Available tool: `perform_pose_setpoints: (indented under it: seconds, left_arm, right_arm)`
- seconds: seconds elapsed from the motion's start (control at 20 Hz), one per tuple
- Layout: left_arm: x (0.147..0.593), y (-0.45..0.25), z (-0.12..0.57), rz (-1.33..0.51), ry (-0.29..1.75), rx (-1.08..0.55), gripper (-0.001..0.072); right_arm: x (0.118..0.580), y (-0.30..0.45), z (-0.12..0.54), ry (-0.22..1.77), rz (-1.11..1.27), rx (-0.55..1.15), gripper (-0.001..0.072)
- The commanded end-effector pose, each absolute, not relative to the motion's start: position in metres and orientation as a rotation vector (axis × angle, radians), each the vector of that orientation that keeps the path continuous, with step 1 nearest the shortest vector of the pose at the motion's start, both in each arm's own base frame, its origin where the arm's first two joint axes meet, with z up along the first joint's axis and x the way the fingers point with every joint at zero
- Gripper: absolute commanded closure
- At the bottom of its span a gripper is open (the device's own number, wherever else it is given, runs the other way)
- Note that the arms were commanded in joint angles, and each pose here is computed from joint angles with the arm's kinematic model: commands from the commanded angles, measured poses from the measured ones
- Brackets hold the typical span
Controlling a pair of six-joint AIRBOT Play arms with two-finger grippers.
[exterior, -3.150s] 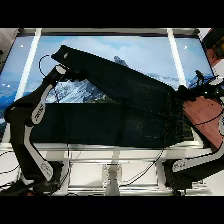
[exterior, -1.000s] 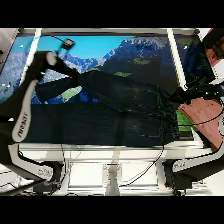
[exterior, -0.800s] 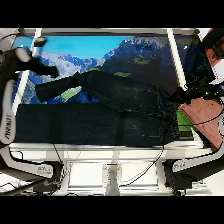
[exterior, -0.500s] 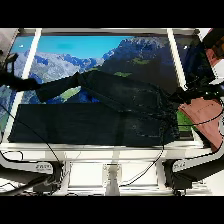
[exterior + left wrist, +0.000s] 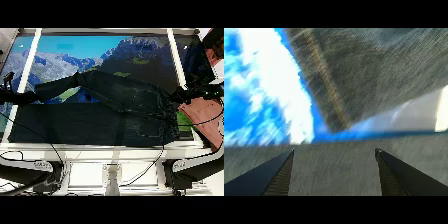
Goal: Fold the clothes and pants, and hang the long-sleeved shirts on hangers.
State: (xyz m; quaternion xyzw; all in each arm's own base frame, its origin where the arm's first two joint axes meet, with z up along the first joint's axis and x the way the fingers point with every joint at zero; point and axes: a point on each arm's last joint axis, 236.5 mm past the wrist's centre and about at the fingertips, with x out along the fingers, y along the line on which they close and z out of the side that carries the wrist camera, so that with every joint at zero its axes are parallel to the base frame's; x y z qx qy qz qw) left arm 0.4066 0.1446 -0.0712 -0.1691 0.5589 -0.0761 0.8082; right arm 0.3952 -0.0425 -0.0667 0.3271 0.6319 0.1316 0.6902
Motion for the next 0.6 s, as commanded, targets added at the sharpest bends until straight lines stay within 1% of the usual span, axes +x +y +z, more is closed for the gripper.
perform_pose_setpoints:
  seconds: [0.0,0.05,0.2,0.35,0.45,0.5,0.55]
  left_arm:
    - [0.423,0.143,-0.09,-0.156,1.143,-0.425,0.016]
    - [0.425,0.146,-0.096,-0.156,1.138,-0.406,0.016]
    - [0.431,0.133,-0.1,-0.257,1.112,-0.321,0.0162]
    - [0.425,0.105,-0.099,-0.424,1.125,-0.206,0.0167]
    - [0.421,0.093,-0.098,-0.49,1.13,-0.171,0.0225]
    - [0.422,0.09,-0.098,-0.498,1.131,-0.165,0.0229]
    - [0.422,0.089,-0.098,-0.503,1.13,-0.159,0.0311]
  right_arm:
    - [0.399,-0.039,-0.063,1.401,0.298,0.766,0.0511]
    - [0.4,-0.037,-0.061,1.395,0.302,0.774,0.0511]
    - [0.401,-0.036,-0.06,1.39,0.305,0.781,0.0511]
    - [0.401,-0.036,-0.06,1.39,0.306,0.781,0.0511]
    - [0.401,-0.036,-0.06,1.39,0.307,0.783,0.0511]
    - [0.401,-0.035,-0.06,1.389,0.308,0.785,0.0511]
    - [0.402,-0.035,-0.059,1.385,0.311,0.79,0.0511]
